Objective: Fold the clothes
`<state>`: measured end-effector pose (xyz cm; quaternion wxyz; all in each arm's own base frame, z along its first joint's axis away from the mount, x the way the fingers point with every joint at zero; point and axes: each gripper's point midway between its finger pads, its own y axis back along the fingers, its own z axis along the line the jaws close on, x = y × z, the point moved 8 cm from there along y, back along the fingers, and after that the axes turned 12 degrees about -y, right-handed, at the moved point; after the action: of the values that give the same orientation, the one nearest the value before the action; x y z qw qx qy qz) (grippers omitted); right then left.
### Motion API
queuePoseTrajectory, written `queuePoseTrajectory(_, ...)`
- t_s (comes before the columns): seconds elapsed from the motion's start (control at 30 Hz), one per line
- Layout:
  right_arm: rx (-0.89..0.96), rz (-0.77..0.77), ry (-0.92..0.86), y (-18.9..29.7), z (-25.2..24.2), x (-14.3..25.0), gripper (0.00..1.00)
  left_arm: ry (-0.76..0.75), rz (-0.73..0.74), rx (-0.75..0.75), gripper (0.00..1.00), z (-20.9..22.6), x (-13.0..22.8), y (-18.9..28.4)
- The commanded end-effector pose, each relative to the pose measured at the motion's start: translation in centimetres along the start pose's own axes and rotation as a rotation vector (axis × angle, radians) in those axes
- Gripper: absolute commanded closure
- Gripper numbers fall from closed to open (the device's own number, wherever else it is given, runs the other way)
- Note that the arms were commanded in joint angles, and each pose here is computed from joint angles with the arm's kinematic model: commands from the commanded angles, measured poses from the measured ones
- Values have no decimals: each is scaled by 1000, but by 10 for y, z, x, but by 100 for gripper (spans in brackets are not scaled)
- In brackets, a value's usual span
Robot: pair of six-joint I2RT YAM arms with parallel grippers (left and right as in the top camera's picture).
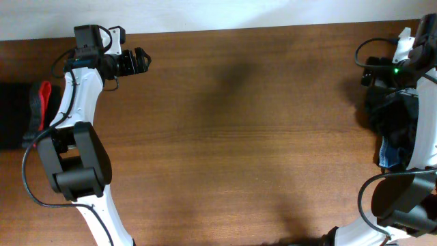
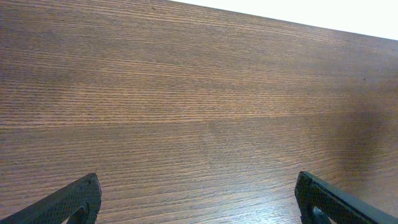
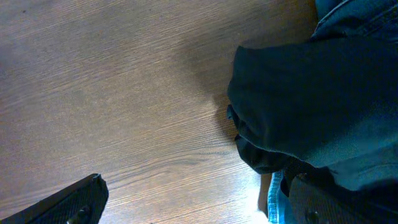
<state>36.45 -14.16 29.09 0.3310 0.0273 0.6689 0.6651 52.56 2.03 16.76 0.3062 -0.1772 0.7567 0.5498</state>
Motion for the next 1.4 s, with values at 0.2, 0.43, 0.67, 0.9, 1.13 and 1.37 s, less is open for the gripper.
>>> queuePoseTrajectory(0.2,6,-10,2,4,0,1,1,-10,-36,-14,1,-6,-11,19)
queuePoseTrajectory(0.43,6,-10,2,5,0,1,1,-11,-37,-14,1,-6,-11,19)
queuePoseTrajectory(0.67,4,-21,2,9,0,1,1,-10,-36,-14,0,-6,-11,19)
queuePoseTrajectory(0.9,-13,-120,10,50,3,5,1,-10,-37,-14,1,-6,-11,19)
queuePoseTrajectory(1.13,-95,-234,117,102,42,25,1,-10,-36,-14,1,-6,-11,19)
queuePoseTrajectory(1.37,-267,-328,324,158,106,70,1,-10,-36,-14,0,-6,-11,19)
